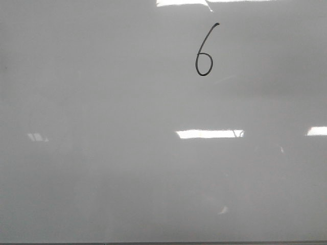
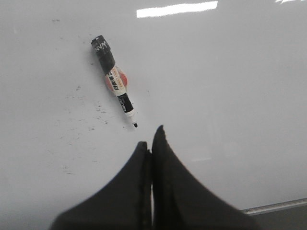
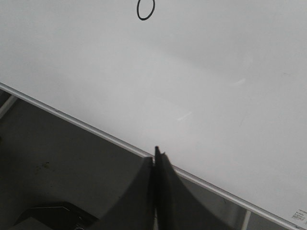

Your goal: Write number 6 on whiteboard

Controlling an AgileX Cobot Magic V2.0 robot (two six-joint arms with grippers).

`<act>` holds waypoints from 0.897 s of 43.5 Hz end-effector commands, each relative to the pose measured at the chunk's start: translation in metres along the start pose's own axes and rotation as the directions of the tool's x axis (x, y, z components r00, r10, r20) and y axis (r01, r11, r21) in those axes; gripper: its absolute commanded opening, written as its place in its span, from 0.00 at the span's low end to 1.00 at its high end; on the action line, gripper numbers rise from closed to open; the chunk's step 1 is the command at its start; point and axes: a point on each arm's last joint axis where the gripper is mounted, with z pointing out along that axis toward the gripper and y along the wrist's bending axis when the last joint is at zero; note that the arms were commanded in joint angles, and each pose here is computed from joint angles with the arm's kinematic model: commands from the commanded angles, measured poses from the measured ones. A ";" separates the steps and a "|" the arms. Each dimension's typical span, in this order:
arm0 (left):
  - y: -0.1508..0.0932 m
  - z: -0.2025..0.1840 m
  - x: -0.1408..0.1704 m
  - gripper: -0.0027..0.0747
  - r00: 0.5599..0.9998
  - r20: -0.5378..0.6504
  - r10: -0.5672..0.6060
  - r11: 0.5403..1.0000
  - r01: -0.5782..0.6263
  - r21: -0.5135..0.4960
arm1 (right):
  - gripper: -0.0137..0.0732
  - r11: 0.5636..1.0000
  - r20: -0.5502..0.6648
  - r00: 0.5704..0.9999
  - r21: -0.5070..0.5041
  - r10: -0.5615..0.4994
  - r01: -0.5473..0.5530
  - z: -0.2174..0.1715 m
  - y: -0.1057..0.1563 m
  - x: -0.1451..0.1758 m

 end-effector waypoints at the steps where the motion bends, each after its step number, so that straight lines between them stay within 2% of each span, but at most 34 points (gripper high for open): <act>1: -0.001 -0.005 -0.012 0.01 0.996 0.094 -0.003 1.000 0.001 0.012 | 0.02 1.000 0.094 0.996 -0.004 0.009 -0.008 -0.006 0.000 -0.012; 9: 0.002 -0.011 -0.009 0.01 0.993 0.120 0.000 1.000 0.002 -0.013 | 0.02 1.000 0.094 0.996 -0.004 0.009 -0.008 -0.006 0.000 -0.012; 15: 0.007 -0.022 0.009 0.01 0.972 0.229 -0.050 0.996 0.065 -0.058 | 0.02 1.000 0.094 0.996 -0.004 0.009 -0.008 -0.006 0.000 -0.012; 26: 0.009 -0.010 0.079 0.01 0.896 0.445 0.011 0.987 0.063 -0.150 | 0.02 1.000 0.093 0.996 -0.003 0.009 -0.008 -0.006 0.000 -0.011; 33: 0.009 0.013 0.128 0.01 0.868 0.496 0.010 0.982 0.085 -0.170 | 0.02 1.000 0.093 0.996 -0.003 0.009 -0.008 -0.006 0.000 -0.011; 39: 0.008 0.025 0.155 0.01 0.835 0.550 0.020 0.981 0.090 -0.172 | 0.02 1.000 0.093 0.996 -0.003 0.009 -0.008 -0.006 0.000 -0.011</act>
